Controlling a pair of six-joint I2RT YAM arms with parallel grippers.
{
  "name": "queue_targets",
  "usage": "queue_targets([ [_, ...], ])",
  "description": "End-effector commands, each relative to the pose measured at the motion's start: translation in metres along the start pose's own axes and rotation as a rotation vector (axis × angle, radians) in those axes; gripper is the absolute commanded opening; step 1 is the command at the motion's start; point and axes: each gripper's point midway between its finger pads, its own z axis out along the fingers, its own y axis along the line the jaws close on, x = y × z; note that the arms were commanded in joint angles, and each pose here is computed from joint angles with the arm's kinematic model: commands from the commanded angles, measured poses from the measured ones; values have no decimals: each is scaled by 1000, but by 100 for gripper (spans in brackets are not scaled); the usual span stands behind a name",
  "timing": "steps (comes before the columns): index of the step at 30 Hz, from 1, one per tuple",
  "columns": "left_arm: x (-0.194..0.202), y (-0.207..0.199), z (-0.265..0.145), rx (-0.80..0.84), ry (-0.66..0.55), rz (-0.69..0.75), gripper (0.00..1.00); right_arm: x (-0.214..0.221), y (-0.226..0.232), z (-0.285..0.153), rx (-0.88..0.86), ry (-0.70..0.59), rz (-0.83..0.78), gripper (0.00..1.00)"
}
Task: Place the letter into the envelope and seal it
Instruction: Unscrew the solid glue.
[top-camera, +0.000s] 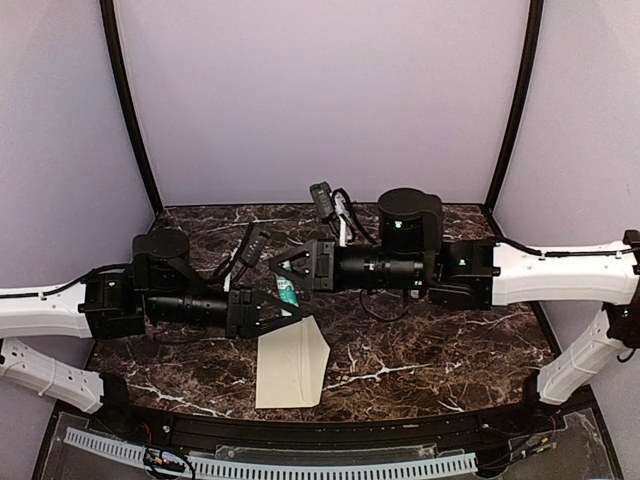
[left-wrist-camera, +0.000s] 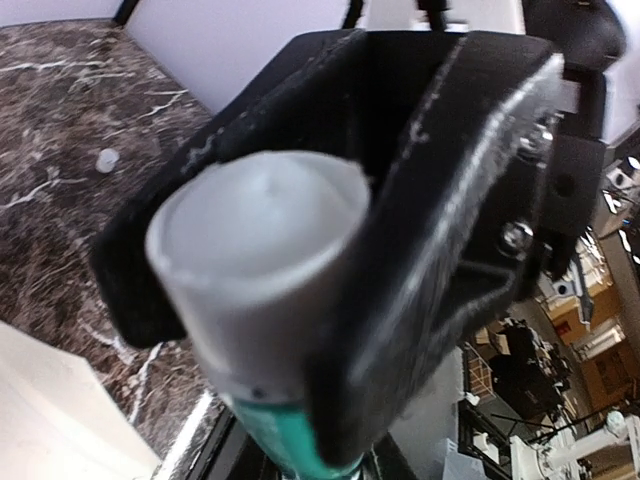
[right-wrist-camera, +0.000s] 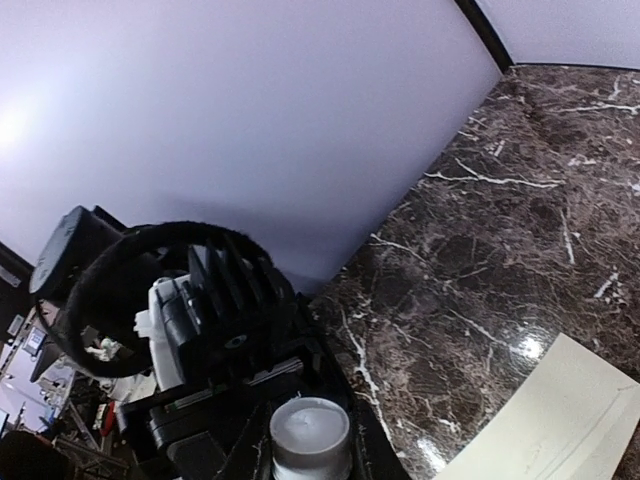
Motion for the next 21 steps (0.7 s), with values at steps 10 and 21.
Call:
queue_targets([
  [10,8,111,0,-586,18,-71,0,67,-92,50,625,237,90,0],
  [21,11,105,1,-538,13,-93,0,46,-69,39,560,137,76,10],
])
